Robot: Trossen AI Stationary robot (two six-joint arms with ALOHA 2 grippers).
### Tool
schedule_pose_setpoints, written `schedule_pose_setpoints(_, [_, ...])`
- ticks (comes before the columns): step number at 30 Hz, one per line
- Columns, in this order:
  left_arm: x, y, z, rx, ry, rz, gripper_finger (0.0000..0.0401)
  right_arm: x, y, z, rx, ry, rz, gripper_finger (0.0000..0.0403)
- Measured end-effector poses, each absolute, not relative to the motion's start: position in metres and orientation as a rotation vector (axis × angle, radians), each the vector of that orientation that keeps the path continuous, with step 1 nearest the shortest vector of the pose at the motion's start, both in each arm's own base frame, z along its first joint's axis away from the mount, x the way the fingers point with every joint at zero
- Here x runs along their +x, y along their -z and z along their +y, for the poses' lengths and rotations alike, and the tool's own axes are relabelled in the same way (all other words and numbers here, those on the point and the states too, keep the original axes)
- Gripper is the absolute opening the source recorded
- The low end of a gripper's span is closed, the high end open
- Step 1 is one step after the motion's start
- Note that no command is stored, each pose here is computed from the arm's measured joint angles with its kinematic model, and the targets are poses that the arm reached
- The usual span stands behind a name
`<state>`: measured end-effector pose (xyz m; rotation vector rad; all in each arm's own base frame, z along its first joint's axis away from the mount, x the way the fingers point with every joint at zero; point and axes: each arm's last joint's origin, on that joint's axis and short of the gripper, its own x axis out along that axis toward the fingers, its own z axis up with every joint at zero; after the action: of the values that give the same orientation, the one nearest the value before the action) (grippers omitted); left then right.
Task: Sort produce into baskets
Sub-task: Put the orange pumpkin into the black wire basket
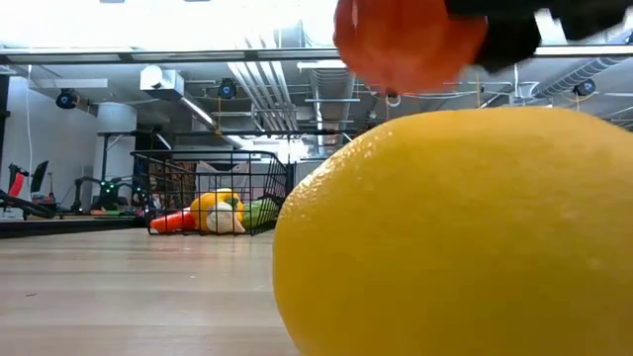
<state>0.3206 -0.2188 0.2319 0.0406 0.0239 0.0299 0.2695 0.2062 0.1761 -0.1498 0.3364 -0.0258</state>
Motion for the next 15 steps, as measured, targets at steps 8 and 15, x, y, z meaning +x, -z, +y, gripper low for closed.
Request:
schedule_pose_setpoints(8, [0.308,-0.253,-0.216,0.109,-0.013,0.05,0.0114,0.262,-0.206,0.201,-0.204,0.027,0.274,0.0329])
schedule_pose_setpoints(15, [0.31,-0.247,-0.209,0.153,-0.159,0.094,0.024,0.26,-0.211,0.2,-0.225,0.024,0.266,0.0329])
